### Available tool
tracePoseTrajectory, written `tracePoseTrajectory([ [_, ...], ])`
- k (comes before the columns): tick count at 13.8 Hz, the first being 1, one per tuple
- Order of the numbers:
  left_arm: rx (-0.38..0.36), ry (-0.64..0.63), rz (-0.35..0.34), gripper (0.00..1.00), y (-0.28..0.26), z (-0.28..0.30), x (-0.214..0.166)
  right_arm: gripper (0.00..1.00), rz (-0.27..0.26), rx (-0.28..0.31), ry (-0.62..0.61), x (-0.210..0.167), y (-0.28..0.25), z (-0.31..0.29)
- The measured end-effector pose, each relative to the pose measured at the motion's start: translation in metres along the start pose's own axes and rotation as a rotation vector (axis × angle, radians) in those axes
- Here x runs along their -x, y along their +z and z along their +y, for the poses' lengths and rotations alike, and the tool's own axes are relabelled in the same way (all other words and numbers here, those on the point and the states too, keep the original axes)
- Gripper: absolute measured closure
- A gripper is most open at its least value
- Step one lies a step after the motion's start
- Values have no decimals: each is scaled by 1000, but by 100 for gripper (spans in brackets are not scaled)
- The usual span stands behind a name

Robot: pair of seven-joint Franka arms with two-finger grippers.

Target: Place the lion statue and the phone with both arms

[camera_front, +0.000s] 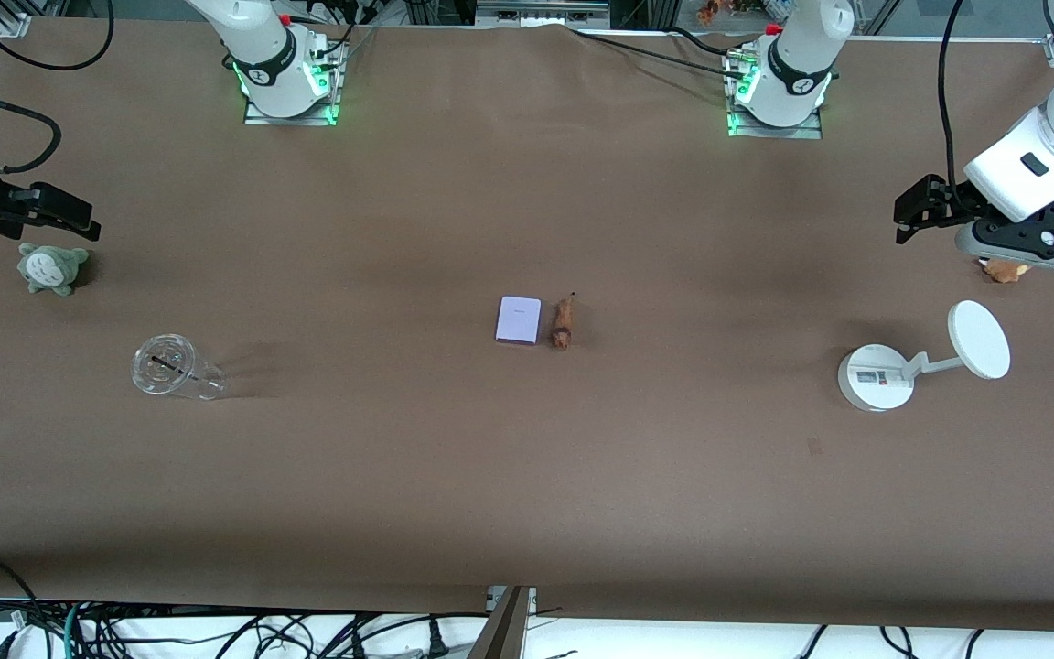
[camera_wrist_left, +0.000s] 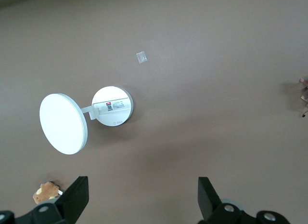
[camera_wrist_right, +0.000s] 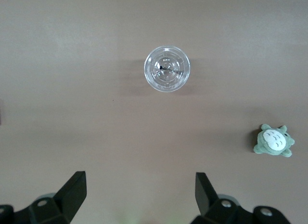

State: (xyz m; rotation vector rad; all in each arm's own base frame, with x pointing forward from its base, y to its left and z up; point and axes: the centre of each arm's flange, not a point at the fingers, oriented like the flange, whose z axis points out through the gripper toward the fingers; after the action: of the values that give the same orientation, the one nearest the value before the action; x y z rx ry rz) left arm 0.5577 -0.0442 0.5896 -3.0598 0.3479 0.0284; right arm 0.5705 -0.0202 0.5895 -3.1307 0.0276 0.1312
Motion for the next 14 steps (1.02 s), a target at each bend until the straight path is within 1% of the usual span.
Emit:
tracePoseTrajectory([
  [7, 1, 7, -4, 0, 2, 4, -1, 0, -1, 0, 3, 0, 0, 1],
  [9, 3, 25, -20, 0, 9, 13, -5, 0, -2, 0, 5, 0, 1, 3],
  [10, 11, 35, -41, 0, 17, 19, -8, 0, -2, 0, 7, -1, 1, 4],
  [11, 38, 41, -63, 0, 29, 25, -12, 0, -2, -1, 8, -1, 1, 5],
  [12, 89, 42, -86, 0, 43, 31, -17, 0, -2, -1, 11, -1, 1, 6],
  [14, 215, 53, -135, 0, 78, 56, -31, 0, -2, -1, 13, -1, 1, 7],
])
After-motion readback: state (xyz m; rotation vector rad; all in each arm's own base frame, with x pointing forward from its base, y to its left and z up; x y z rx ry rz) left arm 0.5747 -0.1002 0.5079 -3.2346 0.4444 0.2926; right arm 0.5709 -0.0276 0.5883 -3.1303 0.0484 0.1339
